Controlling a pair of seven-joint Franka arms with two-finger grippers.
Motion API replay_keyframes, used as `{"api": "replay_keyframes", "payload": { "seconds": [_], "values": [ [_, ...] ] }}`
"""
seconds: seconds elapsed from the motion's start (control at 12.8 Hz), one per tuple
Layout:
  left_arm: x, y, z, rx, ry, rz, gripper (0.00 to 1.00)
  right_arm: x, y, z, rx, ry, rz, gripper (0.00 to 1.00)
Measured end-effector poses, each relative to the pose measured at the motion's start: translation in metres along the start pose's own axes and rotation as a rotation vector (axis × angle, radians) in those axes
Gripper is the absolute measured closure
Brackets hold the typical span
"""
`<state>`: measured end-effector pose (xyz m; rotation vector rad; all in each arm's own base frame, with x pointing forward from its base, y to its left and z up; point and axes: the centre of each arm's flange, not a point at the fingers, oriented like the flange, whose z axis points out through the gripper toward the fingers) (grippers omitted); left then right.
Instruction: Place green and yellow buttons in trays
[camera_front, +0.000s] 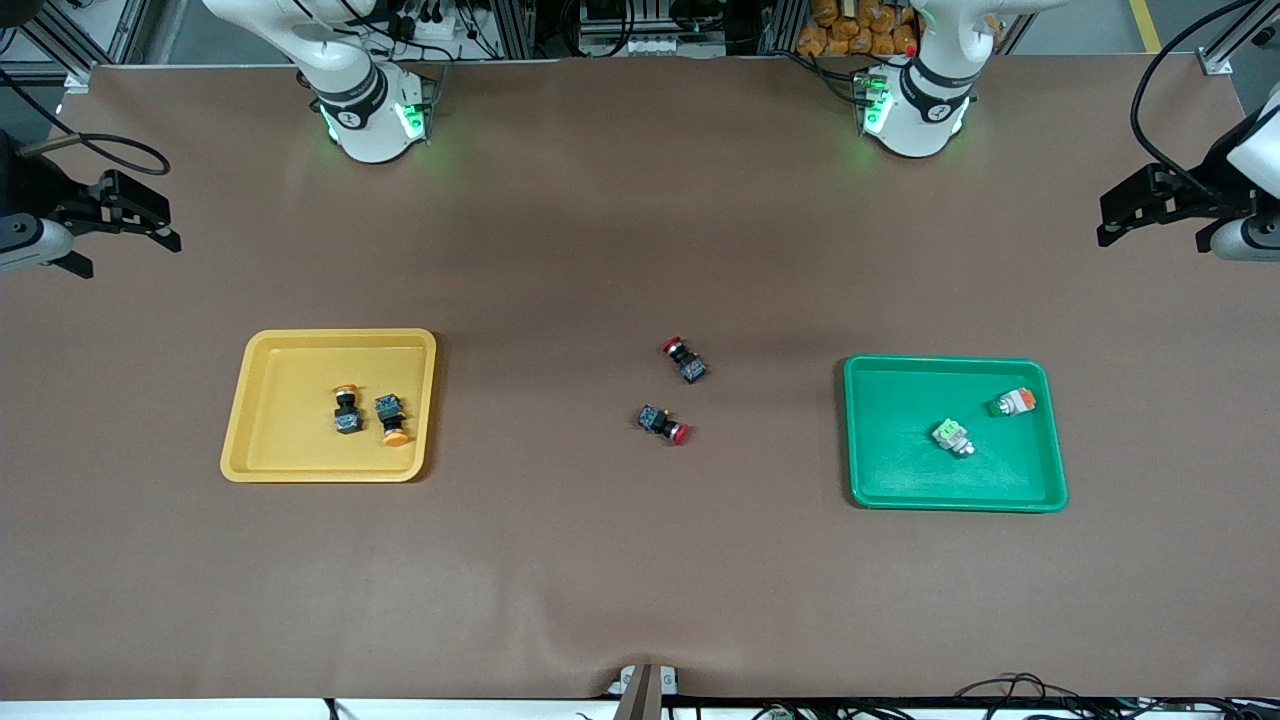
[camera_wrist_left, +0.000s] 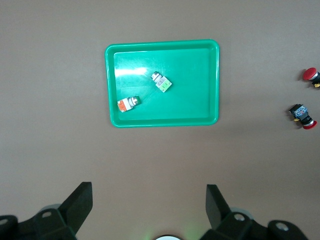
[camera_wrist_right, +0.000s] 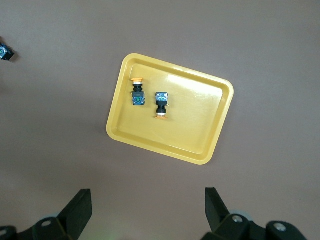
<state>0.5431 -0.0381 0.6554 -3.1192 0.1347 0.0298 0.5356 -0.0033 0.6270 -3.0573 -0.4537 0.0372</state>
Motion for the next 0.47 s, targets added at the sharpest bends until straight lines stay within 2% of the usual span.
{"api": "replay_keyframes", "payload": {
  "seconds": [0.47],
  "values": [
    [0.0,0.0,0.0006,0.0,-0.001,0.0,0.0,-0.0002,0.0001,0.0022,0.002,-0.007,0.001,0.0]
  ]
}}
